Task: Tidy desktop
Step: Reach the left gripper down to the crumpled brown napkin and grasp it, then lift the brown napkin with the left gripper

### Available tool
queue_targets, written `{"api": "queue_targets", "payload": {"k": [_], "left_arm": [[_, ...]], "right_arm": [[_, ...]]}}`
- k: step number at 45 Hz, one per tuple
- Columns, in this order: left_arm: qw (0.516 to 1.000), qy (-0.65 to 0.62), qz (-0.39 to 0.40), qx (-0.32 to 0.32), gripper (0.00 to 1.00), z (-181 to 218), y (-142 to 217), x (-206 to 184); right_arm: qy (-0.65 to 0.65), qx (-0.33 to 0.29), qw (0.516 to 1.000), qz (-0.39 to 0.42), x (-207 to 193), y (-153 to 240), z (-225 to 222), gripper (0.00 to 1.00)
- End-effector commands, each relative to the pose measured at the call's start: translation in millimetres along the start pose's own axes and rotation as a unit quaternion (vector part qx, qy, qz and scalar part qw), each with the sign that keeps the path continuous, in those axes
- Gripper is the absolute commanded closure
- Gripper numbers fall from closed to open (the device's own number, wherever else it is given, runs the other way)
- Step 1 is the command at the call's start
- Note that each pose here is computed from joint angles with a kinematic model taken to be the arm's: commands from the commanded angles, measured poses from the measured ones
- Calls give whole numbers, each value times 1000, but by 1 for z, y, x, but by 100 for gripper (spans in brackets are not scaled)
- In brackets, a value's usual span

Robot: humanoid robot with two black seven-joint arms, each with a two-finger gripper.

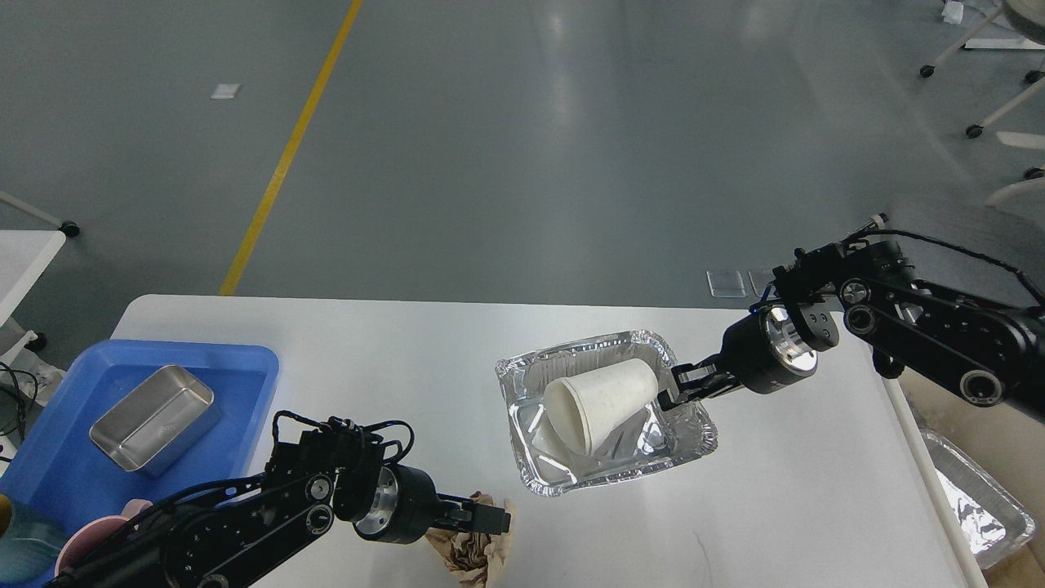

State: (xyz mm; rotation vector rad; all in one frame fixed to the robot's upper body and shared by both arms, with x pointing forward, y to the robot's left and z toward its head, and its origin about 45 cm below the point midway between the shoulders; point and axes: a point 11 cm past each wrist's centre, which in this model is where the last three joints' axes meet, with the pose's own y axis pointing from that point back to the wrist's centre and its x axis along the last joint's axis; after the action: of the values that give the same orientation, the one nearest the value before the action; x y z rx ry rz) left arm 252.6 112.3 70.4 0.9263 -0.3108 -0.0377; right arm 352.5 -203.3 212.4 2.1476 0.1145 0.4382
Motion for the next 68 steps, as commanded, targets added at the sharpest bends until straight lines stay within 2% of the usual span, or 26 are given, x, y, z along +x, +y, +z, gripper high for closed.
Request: {"api": "queue_targets", "payload": {"k": [1, 6, 8, 16, 32, 39, 48, 60, 68], "left_arm": [[1000, -11, -17, 8, 30, 4, -11, -9], [1000, -12, -27, 11, 40, 3, -13, -15], [999, -12, -31, 15, 48, 2, -13, -16], [997, -20, -78, 20, 99, -5, -6, -25], [996, -18, -77, 34, 100, -22, 12, -20], [997, -23, -62, 38, 100, -31, 39, -8], [998, -13, -32, 46, 100, -52, 120, 22], [994, -2, 107, 9, 100, -47, 241, 88], [983, -1, 184, -11, 100, -37, 296, 116]], "right_arm": [[1, -1, 1000, 1, 0, 0, 0, 100], [1, -1, 1000, 1, 1, 0, 0, 100], [1, -1, 1000, 1, 1, 0, 0, 100], [0, -2, 1000, 2, 0, 0, 1, 100], [1, -2, 1000, 2, 0, 0, 0, 100], [0, -1, 1000, 2, 0, 0, 1, 100], [0, -1, 1000, 2, 0, 0, 1, 100], [-4, -1, 1000, 0, -1, -3, 2, 100], [-4, 0, 1000, -1, -1, -4, 1, 100]]}}
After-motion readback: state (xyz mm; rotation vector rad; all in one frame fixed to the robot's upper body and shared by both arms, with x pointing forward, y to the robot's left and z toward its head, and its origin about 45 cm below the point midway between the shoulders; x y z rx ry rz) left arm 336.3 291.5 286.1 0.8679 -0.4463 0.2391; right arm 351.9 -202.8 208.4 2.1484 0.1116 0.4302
